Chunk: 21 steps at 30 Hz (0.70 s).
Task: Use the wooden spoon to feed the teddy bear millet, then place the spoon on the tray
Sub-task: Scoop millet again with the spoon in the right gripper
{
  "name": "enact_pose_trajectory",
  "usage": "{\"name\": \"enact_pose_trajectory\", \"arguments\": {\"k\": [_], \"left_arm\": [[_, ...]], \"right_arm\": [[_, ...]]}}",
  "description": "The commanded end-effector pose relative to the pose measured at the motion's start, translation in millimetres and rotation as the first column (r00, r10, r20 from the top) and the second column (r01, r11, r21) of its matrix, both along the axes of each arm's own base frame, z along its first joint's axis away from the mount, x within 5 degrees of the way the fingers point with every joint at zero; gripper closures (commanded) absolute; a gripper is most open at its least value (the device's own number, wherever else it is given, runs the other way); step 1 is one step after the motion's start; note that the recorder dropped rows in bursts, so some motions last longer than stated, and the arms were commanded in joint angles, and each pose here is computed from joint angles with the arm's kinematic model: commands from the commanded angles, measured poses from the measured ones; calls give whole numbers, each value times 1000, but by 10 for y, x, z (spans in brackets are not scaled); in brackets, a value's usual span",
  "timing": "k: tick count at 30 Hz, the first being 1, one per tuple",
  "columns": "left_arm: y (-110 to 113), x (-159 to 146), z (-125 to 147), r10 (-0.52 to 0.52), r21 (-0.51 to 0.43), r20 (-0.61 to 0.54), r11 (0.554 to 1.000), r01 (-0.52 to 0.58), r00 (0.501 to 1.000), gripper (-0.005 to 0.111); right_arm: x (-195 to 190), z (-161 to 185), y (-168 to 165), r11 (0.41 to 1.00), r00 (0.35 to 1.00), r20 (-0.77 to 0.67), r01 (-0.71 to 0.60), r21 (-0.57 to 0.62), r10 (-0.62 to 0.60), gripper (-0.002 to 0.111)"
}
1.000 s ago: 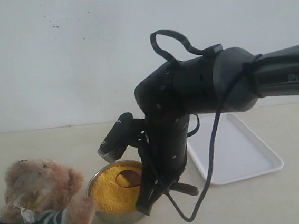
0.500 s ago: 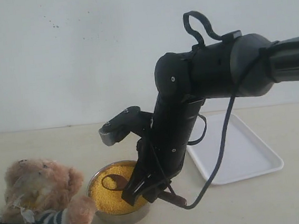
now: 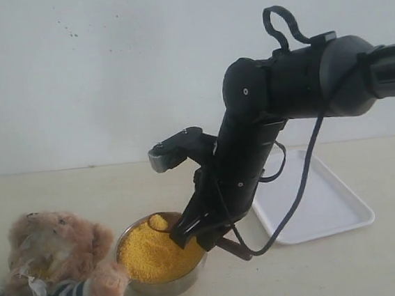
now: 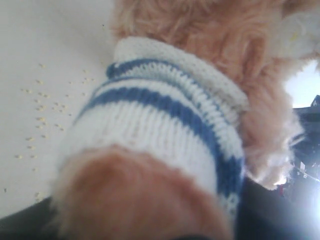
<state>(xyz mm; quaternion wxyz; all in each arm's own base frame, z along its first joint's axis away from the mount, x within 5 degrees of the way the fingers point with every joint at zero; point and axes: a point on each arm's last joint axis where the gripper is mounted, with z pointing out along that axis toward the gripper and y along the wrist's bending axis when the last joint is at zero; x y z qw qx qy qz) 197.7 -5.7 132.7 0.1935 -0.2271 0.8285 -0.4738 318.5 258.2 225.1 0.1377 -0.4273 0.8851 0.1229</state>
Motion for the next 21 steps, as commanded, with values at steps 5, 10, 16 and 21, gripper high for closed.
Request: {"name": "enact_pose_trajectory", "arguments": {"k": [5,10,16,21], "left_arm": [[-49,-31,20,-42,-42,-15,998,41,999,103],[-89,-53,66,-78,-104,-5,992,77,997,103],[-101,-54,89,-84,-129,7,988,84,996,103],[-63,-51,22,-72,-43,-13,996,72,997,103]], "right_arm": [[-19,34,-54,1000,999,-36,-22,-14,22,109],[3,59,-17,999,1000,-6,-22,32,23,109],[-16,81,18,997,1000,-31,-5,79,7,109],[-41,71,20,997,998,-66,0,79,5,109]]}}
